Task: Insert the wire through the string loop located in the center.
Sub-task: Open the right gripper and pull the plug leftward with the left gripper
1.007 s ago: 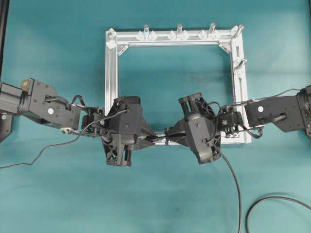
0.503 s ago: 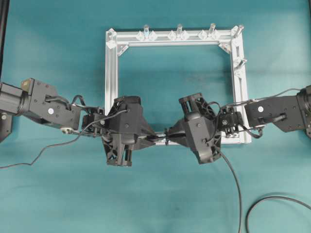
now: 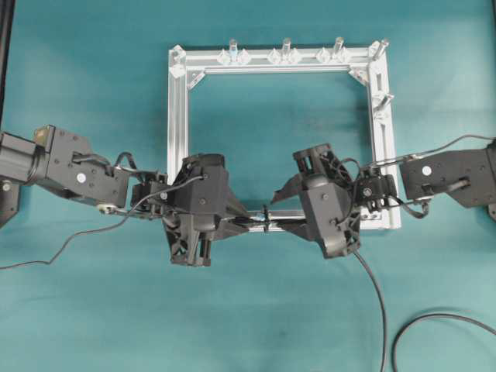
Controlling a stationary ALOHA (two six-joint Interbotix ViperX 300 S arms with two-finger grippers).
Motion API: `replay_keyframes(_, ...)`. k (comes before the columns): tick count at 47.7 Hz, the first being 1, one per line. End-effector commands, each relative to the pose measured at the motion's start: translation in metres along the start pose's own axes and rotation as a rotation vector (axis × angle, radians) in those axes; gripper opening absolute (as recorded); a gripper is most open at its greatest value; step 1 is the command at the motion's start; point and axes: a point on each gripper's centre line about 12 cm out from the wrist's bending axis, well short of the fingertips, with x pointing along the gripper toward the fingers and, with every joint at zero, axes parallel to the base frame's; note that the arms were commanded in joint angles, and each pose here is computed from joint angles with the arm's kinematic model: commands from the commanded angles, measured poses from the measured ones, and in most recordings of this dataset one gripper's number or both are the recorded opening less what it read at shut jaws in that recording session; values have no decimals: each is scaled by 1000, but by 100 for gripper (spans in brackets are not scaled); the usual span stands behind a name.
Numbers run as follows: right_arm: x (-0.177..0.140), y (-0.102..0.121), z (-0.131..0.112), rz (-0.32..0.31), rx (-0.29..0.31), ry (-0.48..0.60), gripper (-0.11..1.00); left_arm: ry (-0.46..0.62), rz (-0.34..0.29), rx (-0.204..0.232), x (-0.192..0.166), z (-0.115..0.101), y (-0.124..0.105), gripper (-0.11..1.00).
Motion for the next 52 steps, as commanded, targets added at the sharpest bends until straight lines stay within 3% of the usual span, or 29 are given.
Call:
replay_keyframes(1,-8,-2,11,-5,0,-30,51,-46,-5,-1,-8,16,-2,23)
replay_keyframes(36,-14,-1,5,-5,0,-9,51,37,-3,-15,-75,-8,3,23)
replay_keyframes(52,-15,-1,6,-5,1,-15,51,60,0,-90,-96,-29,4,23)
